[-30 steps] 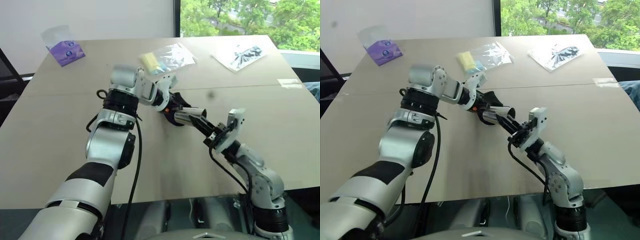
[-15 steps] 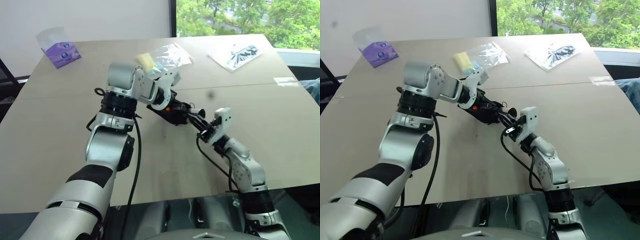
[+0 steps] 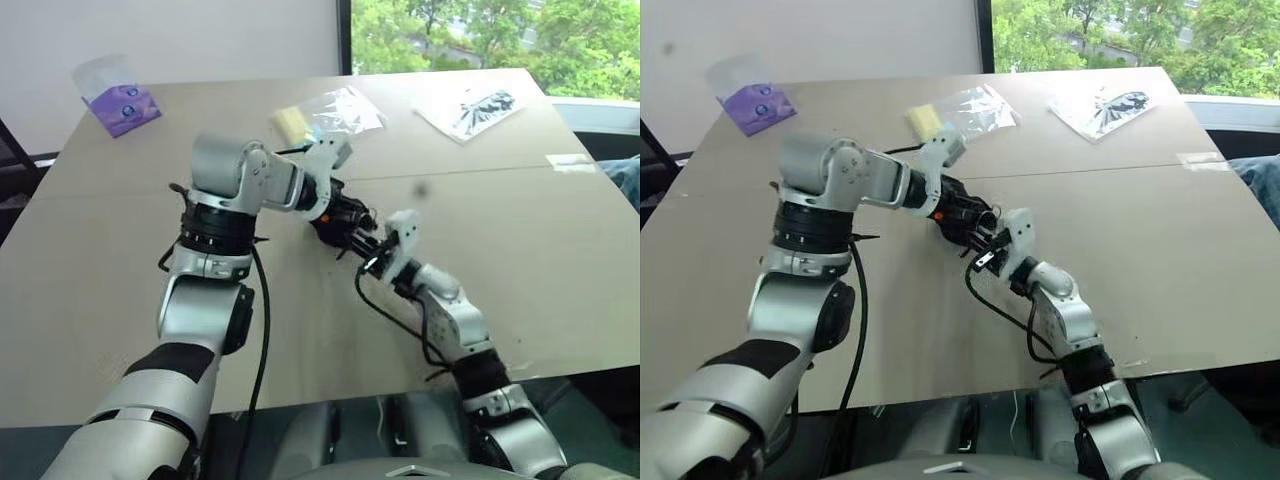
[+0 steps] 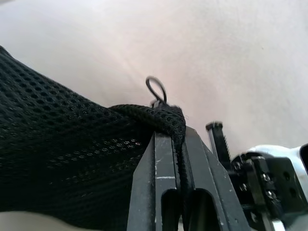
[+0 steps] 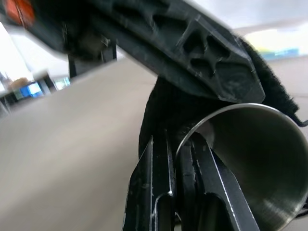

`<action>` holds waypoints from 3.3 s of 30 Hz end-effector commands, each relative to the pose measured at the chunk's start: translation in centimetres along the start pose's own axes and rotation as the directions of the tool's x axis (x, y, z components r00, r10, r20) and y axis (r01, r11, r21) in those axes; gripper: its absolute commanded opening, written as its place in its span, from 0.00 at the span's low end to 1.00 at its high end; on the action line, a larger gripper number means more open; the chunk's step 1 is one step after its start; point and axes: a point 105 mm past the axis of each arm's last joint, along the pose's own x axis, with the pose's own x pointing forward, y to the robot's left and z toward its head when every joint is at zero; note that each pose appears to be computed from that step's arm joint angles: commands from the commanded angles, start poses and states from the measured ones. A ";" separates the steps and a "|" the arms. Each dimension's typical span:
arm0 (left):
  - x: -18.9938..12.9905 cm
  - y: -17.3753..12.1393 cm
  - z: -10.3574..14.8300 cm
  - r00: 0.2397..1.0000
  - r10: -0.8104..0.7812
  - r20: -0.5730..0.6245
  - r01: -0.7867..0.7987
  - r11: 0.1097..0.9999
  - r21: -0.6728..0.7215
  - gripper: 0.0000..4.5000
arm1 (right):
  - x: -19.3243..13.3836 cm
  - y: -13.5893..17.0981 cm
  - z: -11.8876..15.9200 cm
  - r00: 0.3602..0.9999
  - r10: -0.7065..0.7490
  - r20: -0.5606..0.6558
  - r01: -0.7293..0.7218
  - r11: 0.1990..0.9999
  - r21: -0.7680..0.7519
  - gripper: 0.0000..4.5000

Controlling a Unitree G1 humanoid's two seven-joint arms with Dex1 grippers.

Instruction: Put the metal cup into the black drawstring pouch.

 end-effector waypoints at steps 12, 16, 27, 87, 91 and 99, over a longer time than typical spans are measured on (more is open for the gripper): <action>-1.3 -3.4 0.6 0.981 -0.141 0.136 0.132 0.989 0.070 0.00 | 4.1 1.2 3.3 0.987 0.117 0.107 -0.106 0.989 -0.099 0.01; -1.3 -3.9 0.5 0.977 -0.150 0.153 0.140 0.987 0.075 0.00 | 4.7 5.1 2.2 0.956 0.291 0.024 -0.261 0.891 -0.371 0.01; -1.3 -3.6 -0.6 0.974 -0.140 0.175 0.133 0.990 0.052 0.00 | 4.7 5.5 3.4 0.934 0.356 0.009 -0.315 0.836 -0.449 0.01; -15.0 7.4 -2.3 0.898 0.010 0.440 -0.027 0.999 0.032 0.00 | 4.9 4.2 3.7 0.969 0.233 -0.081 -0.244 0.951 -0.188 0.99; -14.8 7.6 -1.8 0.896 0.028 0.443 -0.057 0.997 0.052 0.00 | 4.9 4.9 4.1 0.959 0.279 -0.058 -0.283 0.955 -0.093 0.99; -14.7 7.4 -1.6 0.893 0.011 0.450 -0.044 0.997 0.062 0.00 | 5.5 5.0 5.3 0.959 0.284 -0.016 -0.284 0.959 -0.011 0.99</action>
